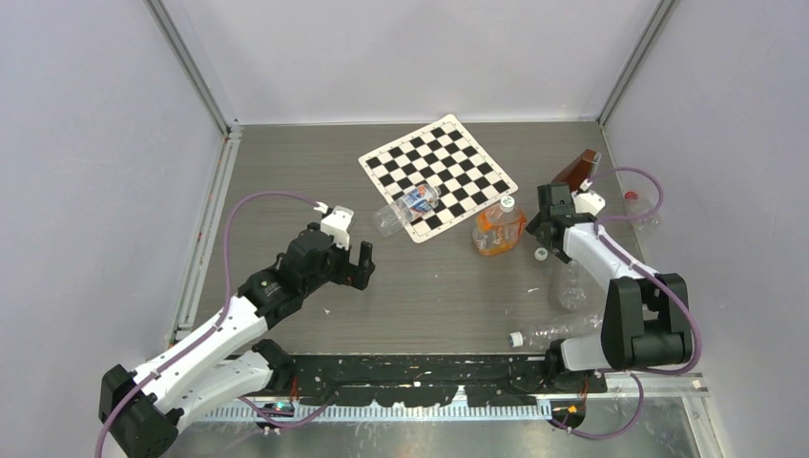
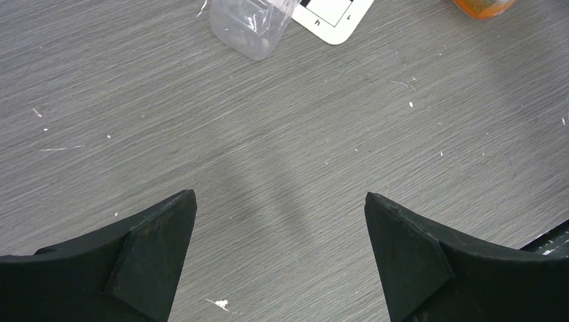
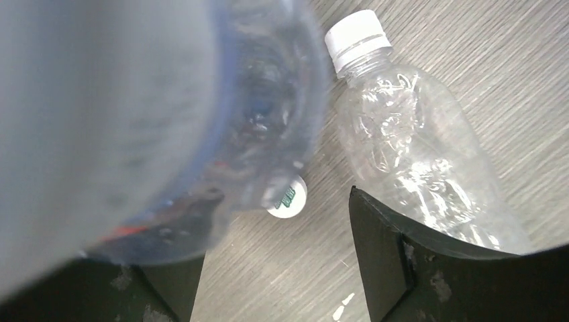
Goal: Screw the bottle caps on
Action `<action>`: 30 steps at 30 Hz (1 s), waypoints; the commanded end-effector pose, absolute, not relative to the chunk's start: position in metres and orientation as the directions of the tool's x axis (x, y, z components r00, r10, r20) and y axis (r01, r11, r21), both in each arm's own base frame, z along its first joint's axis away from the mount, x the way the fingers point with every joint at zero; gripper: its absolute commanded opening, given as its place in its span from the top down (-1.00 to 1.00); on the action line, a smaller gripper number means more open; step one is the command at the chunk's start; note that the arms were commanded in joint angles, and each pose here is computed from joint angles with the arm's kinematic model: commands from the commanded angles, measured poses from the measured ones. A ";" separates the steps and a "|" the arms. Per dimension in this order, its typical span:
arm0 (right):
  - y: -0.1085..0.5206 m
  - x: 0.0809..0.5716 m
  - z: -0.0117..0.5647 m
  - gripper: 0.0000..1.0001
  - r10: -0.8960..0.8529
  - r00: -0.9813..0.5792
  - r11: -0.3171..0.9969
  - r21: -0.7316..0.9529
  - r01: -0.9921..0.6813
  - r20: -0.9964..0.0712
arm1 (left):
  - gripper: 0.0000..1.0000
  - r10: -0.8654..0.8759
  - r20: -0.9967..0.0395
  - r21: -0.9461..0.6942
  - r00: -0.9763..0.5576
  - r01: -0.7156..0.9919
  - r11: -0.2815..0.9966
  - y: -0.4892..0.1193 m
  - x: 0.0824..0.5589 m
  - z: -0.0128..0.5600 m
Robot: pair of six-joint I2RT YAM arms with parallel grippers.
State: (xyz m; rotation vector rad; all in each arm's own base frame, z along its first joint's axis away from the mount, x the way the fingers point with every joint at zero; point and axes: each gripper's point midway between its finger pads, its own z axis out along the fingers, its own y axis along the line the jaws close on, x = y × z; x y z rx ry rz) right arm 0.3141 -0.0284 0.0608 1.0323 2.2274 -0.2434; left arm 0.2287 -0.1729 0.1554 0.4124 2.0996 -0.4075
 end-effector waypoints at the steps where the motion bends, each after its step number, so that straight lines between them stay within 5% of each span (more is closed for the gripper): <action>1: -0.031 0.318 0.102 -0.59 0.561 -0.474 0.713 0.106 0.693 -0.679 | -0.99 0.102 -0.870 -0.147 -0.483 0.450 0.881 -0.180 0.235 0.166; 10: -0.021 0.300 0.128 -0.66 0.576 -0.458 0.736 0.186 0.651 -0.677 | -0.99 0.101 -0.870 -0.147 -0.482 0.450 0.881 -0.178 0.234 0.165; 19: -0.017 0.282 0.081 -0.28 0.678 -0.399 0.648 0.245 0.721 -0.617 | -0.99 0.103 -0.866 -0.156 -0.489 0.460 0.874 -0.182 0.233 0.163; 30: -0.015 0.305 0.042 -0.25 0.717 -0.341 0.601 0.291 0.744 -0.608 | -0.99 0.103 -0.868 -0.154 -0.486 0.461 0.874 -0.178 0.229 0.164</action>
